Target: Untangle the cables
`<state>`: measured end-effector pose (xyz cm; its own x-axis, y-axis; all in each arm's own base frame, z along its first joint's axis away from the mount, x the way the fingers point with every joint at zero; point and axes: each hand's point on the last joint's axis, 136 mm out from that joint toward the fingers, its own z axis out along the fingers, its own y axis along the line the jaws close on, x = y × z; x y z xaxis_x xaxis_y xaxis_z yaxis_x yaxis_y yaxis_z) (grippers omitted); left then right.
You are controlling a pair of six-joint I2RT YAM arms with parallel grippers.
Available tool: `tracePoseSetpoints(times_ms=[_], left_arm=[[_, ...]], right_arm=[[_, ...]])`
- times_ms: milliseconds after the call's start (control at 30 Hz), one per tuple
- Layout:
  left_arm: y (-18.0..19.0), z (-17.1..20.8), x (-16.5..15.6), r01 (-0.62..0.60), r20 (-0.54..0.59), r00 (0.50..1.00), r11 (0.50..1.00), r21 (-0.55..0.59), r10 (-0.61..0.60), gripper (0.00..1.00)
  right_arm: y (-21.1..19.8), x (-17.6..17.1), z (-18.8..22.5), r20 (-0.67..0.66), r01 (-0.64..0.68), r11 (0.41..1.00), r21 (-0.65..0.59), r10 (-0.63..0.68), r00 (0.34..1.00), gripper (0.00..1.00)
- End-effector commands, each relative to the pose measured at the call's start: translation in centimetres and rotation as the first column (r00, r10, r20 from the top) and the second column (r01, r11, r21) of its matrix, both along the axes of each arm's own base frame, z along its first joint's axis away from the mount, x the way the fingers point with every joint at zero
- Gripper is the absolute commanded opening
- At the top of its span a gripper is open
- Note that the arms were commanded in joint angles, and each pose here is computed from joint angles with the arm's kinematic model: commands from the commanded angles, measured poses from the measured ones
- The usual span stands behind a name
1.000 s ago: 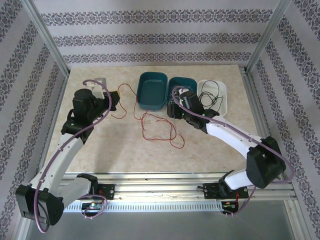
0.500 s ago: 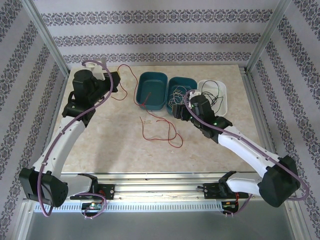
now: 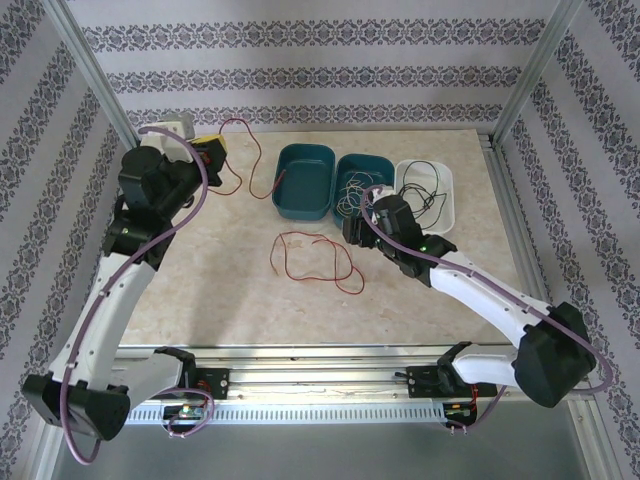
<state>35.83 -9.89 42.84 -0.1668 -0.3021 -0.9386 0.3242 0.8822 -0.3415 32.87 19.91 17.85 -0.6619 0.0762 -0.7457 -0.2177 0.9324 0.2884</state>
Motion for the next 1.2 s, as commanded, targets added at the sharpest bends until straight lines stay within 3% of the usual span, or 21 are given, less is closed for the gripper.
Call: tracePoseSetpoints(times_ms=[0,167,367,500,700,1167], left_arm=[[0.1,2.1,-1.9,0.006,0.052,0.999,1.0,-0.011,-0.006,0.0],[-0.1,2.6,-1.7,0.017,0.064,0.998,0.999,-0.031,-0.015,0.0],[-2.0,1.9,1.7,0.037,0.05,0.998,0.996,-0.077,-0.033,0.0],[-3.5,0.0,5.0,-0.06,0.003,0.998,0.996,0.069,0.06,0.0],[-5.2,-2.4,9.6,-0.191,-0.032,0.978,0.94,0.281,0.208,0.0],[-12.5,-9.4,17.1,-0.127,-0.144,0.974,0.946,0.298,0.176,0.0]], right_arm=[[0.8,0.0,-0.9,-0.019,-0.008,1.0,-0.007,0.008,1.0,0.69],[2.4,-0.3,-2.4,-0.058,-0.044,0.998,-0.037,0.042,0.997,0.67],[3.2,-0.5,-3.7,-0.085,-0.027,0.999,-0.038,0.023,0.996,0.65],[2.7,-0.6,-3.6,-0.081,0.006,1.0,-0.029,-0.008,0.997,0.65],[1.4,-1.2,-2.6,-0.059,0.036,0.999,-0.04,-0.038,0.997,0.66],[-1.5,-2.6,-0.6,-0.003,0.094,0.995,-0.038,-0.095,0.996,0.67]])
